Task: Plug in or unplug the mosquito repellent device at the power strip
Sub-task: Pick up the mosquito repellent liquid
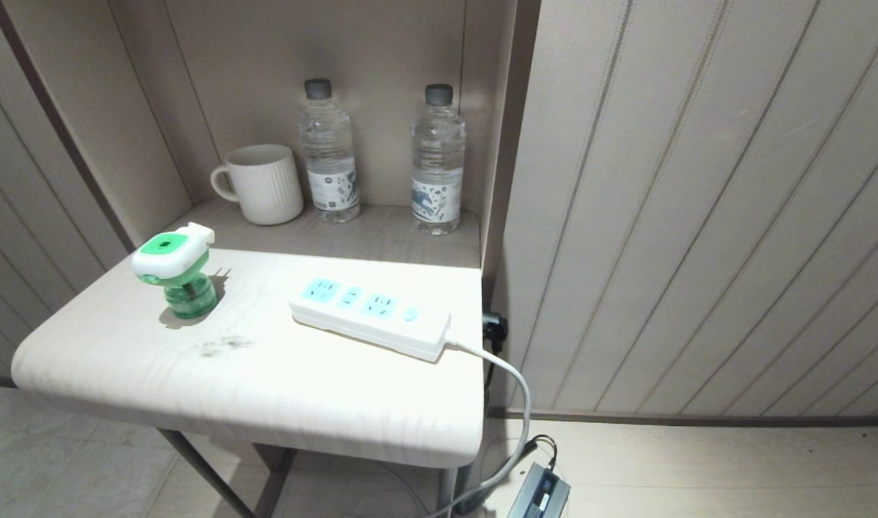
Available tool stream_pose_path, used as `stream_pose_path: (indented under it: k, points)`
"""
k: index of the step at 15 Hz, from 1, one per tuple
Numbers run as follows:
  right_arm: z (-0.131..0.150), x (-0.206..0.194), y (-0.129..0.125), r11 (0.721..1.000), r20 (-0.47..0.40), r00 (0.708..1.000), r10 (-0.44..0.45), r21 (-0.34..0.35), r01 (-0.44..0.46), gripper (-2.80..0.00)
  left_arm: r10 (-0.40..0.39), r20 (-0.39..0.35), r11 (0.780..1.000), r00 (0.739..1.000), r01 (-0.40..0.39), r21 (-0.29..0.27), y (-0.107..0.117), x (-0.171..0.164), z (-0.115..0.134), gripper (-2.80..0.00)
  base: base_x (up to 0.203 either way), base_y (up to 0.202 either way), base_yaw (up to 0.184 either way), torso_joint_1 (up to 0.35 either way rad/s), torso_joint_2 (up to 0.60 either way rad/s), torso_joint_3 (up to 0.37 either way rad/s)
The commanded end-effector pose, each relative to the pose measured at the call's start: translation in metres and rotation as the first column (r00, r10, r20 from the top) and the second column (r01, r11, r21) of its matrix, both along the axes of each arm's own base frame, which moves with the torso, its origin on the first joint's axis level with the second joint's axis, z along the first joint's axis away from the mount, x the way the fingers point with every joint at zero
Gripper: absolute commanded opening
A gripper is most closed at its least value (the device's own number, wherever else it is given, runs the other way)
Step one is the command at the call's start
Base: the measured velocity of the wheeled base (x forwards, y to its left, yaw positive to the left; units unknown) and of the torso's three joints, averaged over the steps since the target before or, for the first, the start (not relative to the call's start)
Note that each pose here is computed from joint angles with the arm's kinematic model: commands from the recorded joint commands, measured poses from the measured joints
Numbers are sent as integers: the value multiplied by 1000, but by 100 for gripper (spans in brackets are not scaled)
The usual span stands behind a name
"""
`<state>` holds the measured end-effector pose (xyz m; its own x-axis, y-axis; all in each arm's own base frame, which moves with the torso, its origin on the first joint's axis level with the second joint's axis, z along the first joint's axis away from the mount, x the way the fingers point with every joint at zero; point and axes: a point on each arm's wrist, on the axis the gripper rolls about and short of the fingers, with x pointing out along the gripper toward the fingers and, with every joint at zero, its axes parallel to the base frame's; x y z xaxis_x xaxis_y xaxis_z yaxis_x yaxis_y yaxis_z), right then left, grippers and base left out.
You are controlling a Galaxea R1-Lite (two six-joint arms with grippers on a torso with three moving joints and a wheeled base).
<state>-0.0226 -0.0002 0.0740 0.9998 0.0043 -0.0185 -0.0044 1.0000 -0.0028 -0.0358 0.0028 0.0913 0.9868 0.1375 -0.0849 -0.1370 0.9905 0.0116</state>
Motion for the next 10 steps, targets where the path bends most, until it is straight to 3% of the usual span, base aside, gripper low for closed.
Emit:
stream_pose_path:
  k: [1,2,10]
  points:
    - [0,0,0,1000,-1,1000,0,0,0,-280,-84,70,996,994,85,-13,-2,9,-8,-280,0,0,0,0,0,0]
    - [0,0,0,1000,-1,1000,0,0,0,-280,-141,100,989,985,144,-21,-3,11,-10,-280,0,0,0,0,0,0]
    - [0,0,0,1000,-1,1000,3,0,-3,-280,-121,76,990,990,126,-64,-3,11,-13,-280,0,0,0,0,0,0]
